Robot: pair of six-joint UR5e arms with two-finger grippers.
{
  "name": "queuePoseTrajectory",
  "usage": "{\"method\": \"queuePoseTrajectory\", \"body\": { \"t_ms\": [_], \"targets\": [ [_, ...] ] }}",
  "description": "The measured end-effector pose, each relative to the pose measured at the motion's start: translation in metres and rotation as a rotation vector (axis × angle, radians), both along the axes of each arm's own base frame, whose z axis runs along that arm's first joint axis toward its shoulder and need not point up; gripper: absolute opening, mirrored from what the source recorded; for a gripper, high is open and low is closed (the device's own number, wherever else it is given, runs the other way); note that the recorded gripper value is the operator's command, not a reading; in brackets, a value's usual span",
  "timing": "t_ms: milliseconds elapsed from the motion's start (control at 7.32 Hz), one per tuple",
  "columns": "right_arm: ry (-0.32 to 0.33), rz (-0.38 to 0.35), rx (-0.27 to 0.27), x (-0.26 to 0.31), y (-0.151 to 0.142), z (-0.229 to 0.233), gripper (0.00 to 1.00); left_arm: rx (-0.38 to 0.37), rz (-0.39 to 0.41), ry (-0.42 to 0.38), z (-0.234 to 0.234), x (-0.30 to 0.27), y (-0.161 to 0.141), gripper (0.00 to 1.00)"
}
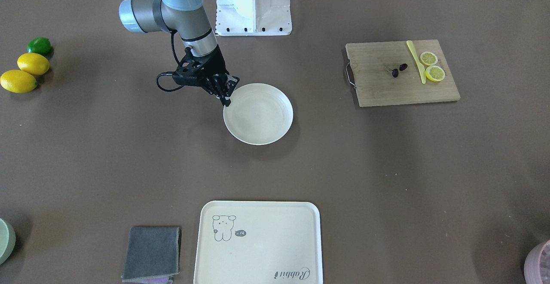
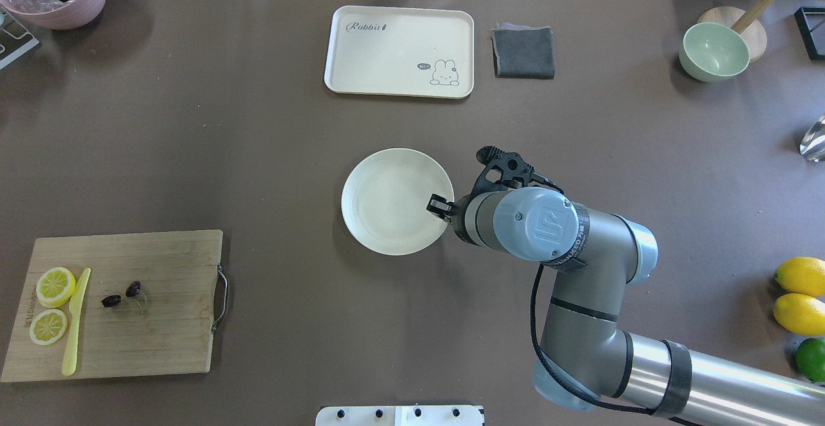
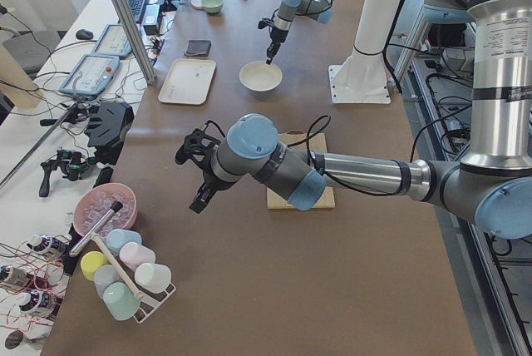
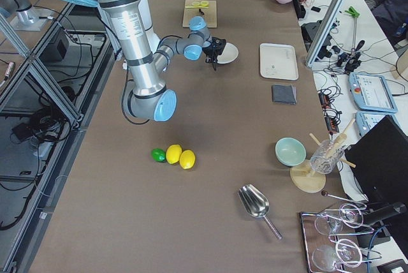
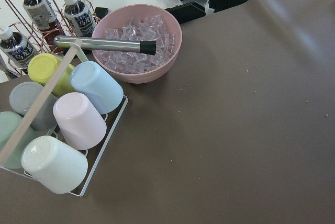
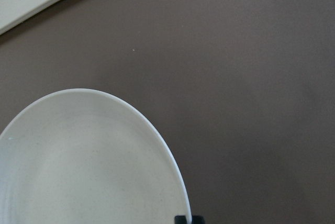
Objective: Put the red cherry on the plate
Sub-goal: 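Slide the white plate with the right gripper toward the table center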
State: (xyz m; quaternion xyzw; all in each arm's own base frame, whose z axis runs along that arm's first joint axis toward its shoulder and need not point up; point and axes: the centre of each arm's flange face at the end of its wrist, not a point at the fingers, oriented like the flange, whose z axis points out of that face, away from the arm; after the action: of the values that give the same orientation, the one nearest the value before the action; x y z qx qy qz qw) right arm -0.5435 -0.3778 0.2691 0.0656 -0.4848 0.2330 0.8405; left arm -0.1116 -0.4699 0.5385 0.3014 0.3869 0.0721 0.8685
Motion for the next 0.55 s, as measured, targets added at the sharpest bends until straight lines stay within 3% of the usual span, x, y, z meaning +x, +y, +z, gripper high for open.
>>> {"method": "queuePoseTrajectory", "body": {
  "t_ms": [137,273,547],
  "targets": [
    [0.019,0.005,0.006,0.001,-0.008,0.007,0.41,0.0,0.0,0.0,0.0,0.0,0.0,0.98],
    [0.032,0.008,0.012,0.003,-0.014,0.01,0.95,0.0,0.0,0.0,0.0,0.0,0.0,0.98],
    [0.04,0.004,0.027,0.006,-0.019,0.011,1.0,-0.001,0.0,0.0,0.0,0.0,0.0,0.99]
  ]
}}
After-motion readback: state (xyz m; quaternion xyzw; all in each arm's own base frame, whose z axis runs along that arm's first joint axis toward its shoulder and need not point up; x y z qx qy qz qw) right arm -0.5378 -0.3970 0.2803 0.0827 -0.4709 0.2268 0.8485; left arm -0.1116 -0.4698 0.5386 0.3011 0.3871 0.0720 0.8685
